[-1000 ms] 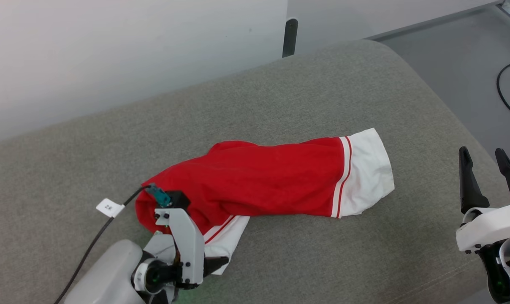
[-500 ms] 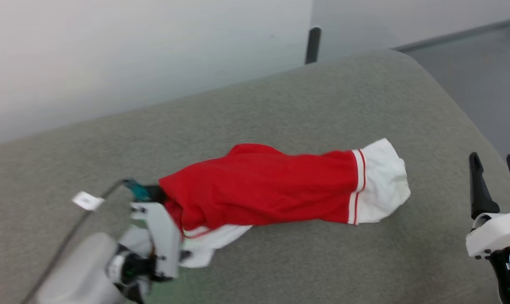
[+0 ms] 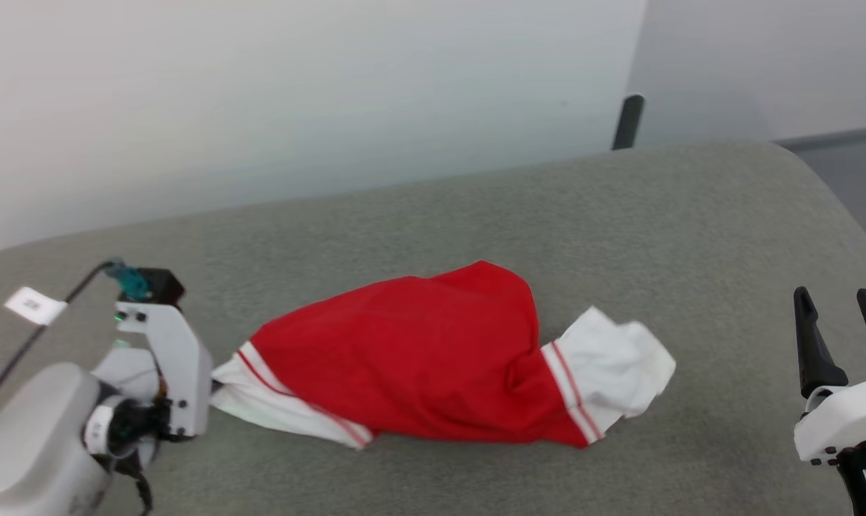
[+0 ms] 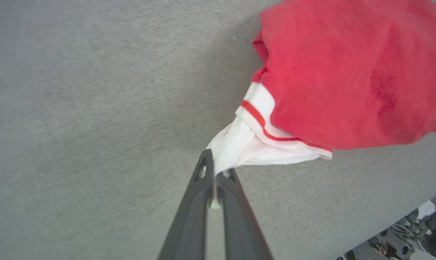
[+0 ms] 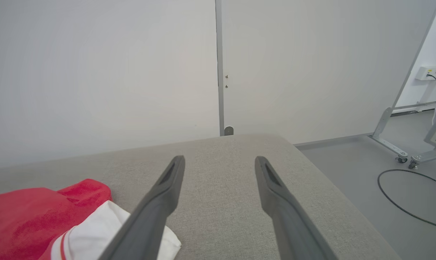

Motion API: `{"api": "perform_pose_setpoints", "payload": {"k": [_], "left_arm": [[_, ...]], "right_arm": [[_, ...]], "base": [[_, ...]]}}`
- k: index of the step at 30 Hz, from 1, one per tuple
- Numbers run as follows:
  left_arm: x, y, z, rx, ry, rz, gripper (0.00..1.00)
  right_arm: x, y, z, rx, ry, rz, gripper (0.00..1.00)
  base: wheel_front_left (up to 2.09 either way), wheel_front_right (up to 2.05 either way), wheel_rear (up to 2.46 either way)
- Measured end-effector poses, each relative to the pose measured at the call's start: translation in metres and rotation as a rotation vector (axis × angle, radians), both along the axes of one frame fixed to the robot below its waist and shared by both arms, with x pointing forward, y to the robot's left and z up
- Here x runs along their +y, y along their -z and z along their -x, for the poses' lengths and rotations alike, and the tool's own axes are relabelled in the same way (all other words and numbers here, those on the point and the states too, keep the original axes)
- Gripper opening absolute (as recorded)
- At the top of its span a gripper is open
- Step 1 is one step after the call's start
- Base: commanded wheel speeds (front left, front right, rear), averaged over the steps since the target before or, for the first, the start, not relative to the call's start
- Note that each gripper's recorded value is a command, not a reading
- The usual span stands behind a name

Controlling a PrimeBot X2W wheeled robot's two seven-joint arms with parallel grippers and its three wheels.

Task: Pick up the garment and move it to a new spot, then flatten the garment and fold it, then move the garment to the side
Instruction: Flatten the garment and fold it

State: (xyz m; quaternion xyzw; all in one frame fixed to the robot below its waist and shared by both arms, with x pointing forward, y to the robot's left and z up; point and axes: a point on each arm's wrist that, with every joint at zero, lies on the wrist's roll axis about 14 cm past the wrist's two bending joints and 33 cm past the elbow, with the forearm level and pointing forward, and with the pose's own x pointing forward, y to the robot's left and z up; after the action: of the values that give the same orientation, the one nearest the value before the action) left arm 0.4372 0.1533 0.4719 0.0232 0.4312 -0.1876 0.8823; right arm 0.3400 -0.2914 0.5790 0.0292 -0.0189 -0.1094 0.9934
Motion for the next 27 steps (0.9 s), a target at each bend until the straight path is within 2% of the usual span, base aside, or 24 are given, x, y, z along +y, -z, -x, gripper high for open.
{"api": "perform_pose_setpoints", "payload": {"k": [8, 15, 16, 19, 20, 27], "left_arm": [[0.064, -0.018, 0.014, -0.055, -0.122, -0.089, 0.0], [0.065, 0.006, 0.034, -0.001, -0.155, -0.057, 0.0], [0.065, 0.006, 0.034, -0.001, -0.155, -0.057, 0.11], [0.052, 0.015, 0.036, 0.005, -0.158, -0.006, 0.53], [0.051, 0.015, 0.036, -0.001, -0.165, 0.009, 1.0], [0.053, 0.008, 0.033, -0.067, -0.197, 0.054, 1.0]], "right_arm": [[0.022, -0.003, -0.012, -0.004, -0.071, -0.001, 1.0], [0.036, -0.002, -0.018, 0.004, -0.115, -0.009, 1.0], [0.036, -0.002, -0.018, 0.004, -0.115, -0.009, 1.0], [0.048, 0.003, -0.021, 0.027, -0.155, -0.013, 1.0], [0.051, 0.004, -0.021, 0.031, -0.166, -0.016, 1.0], [0.068, 0.008, -0.025, 0.073, -0.233, -0.017, 1.0]], "base": [[0.0, 0.0, 0.0], [0.0, 0.0, 0.0], [0.0, 0.0, 0.0], [0.0, 0.0, 0.0], [0.0, 0.0, 0.0], [0.0, 0.0, 0.0]]}}
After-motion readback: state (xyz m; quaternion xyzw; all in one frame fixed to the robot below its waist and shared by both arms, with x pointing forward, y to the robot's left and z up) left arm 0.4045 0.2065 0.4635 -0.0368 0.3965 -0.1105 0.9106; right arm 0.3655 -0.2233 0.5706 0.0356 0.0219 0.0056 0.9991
